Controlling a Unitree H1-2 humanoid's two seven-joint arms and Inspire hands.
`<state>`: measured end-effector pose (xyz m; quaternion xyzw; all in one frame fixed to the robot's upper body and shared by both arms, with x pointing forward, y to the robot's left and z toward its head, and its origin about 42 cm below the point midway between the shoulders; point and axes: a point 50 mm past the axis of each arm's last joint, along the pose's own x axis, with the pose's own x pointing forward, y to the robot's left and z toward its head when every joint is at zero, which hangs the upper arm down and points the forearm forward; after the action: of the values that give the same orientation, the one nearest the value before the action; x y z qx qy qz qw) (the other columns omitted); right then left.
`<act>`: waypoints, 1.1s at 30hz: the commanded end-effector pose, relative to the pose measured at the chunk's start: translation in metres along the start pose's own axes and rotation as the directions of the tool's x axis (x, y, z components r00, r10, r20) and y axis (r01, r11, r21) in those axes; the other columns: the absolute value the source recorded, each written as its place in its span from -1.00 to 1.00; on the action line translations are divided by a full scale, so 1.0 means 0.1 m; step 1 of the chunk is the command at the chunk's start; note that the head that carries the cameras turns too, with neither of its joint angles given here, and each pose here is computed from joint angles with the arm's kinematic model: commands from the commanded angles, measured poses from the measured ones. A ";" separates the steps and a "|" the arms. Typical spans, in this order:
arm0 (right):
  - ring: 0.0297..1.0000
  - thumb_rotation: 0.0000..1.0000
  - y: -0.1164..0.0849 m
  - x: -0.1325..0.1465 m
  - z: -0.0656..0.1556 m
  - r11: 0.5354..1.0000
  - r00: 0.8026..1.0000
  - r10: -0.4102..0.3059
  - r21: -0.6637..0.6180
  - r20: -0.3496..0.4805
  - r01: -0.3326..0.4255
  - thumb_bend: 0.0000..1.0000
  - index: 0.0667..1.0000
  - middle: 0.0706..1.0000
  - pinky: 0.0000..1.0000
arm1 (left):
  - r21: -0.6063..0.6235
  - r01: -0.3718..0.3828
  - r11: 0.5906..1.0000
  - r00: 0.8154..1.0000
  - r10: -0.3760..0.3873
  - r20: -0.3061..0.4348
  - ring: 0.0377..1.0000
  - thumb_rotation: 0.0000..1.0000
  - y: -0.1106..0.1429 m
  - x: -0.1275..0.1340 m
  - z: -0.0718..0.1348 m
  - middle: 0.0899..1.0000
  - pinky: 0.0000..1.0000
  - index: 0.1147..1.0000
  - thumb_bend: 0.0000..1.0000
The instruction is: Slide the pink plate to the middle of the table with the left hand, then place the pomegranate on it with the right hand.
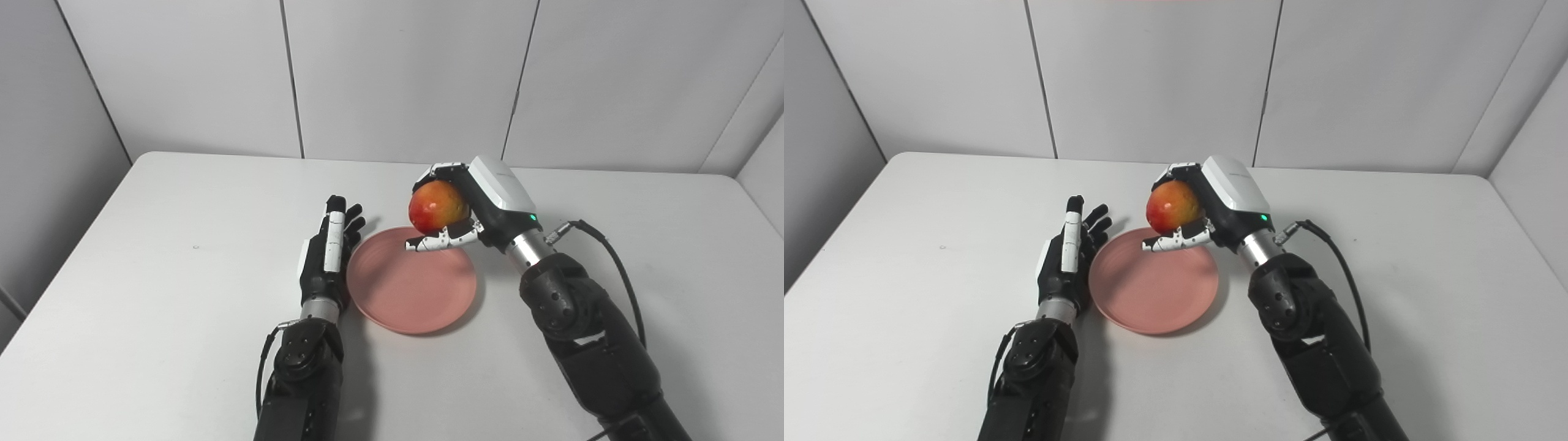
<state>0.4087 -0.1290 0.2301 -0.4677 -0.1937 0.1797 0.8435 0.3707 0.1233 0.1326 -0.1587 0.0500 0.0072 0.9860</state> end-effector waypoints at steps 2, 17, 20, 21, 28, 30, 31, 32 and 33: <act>-0.62 -0.71 -0.17 0.07 0.03 0.999 1.000 -0.024 -0.028 0.019 0.024 0.00 -0.10 -0.50 -0.68 | -0.051 0.011 0.999 0.999 -0.010 0.030 0.76 0.75 -0.28 0.06 0.08 0.71 0.93 0.94 0.91; -0.62 -0.70 0.04 0.01 -0.07 0.996 0.995 0.075 -0.034 -0.060 -0.077 0.00 -0.11 -0.51 -0.68 | -0.026 0.004 1.000 0.999 -0.003 0.039 0.70 0.79 -0.47 0.13 0.05 0.69 0.81 0.93 0.88; -0.62 -0.70 0.05 0.01 -0.10 0.996 0.995 0.081 -0.043 -0.066 -0.084 0.00 -0.10 -0.50 -0.68 | -0.028 0.005 1.000 0.999 -0.004 0.038 0.71 0.79 -0.48 0.15 0.05 0.69 0.83 0.94 0.85; -0.62 -0.70 0.05 0.01 -0.10 0.995 0.994 0.083 -0.043 -0.071 -0.086 0.00 -0.10 -0.50 -0.68 | -0.029 0.006 1.000 0.999 -0.005 0.039 0.71 0.79 -0.49 0.15 0.04 0.70 0.83 0.94 0.85; -0.57 -0.70 0.05 0.04 -0.10 0.995 0.992 0.094 -0.025 -0.084 -0.096 0.01 -0.10 -0.44 -0.64 | -0.015 -0.001 1.000 0.999 0.002 0.035 0.70 0.80 -0.50 0.19 0.01 0.68 0.80 0.93 0.84; -0.57 -0.70 0.05 0.05 -0.09 0.995 0.992 0.099 -0.024 -0.083 -0.101 0.01 -0.11 -0.45 -0.64 | -0.003 -0.005 1.000 0.999 0.005 0.034 0.69 0.80 -0.51 0.19 0.00 0.67 0.79 0.94 0.84; -0.55 -0.70 0.06 0.06 -0.09 0.994 0.991 0.102 -0.025 -0.082 -0.104 0.00 -0.10 -0.43 -0.62 | 0.001 -0.006 1.000 0.999 0.006 0.034 0.69 0.81 -0.51 0.20 0.00 0.67 0.79 0.93 0.84; -0.55 -0.70 0.06 0.06 -0.08 0.993 0.991 0.111 -0.028 -0.079 -0.113 0.00 -0.10 -0.42 -0.62 | 0.005 -0.010 1.000 0.999 0.009 0.034 0.69 0.81 -0.51 0.20 -0.01 0.67 0.79 0.93 0.84; -0.53 -0.70 0.06 0.07 -0.07 0.992 0.990 0.117 -0.030 -0.078 -0.120 0.00 -0.10 -0.40 -0.60 | 0.008 -0.012 1.000 0.999 0.012 0.033 0.68 0.82 -0.51 0.20 -0.01 0.66 0.79 0.93 0.85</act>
<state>0.4079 -0.1350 0.1941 -0.4991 -0.1004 0.2223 0.8315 0.3878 0.1019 0.1300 -0.1339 0.0457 0.0268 0.9896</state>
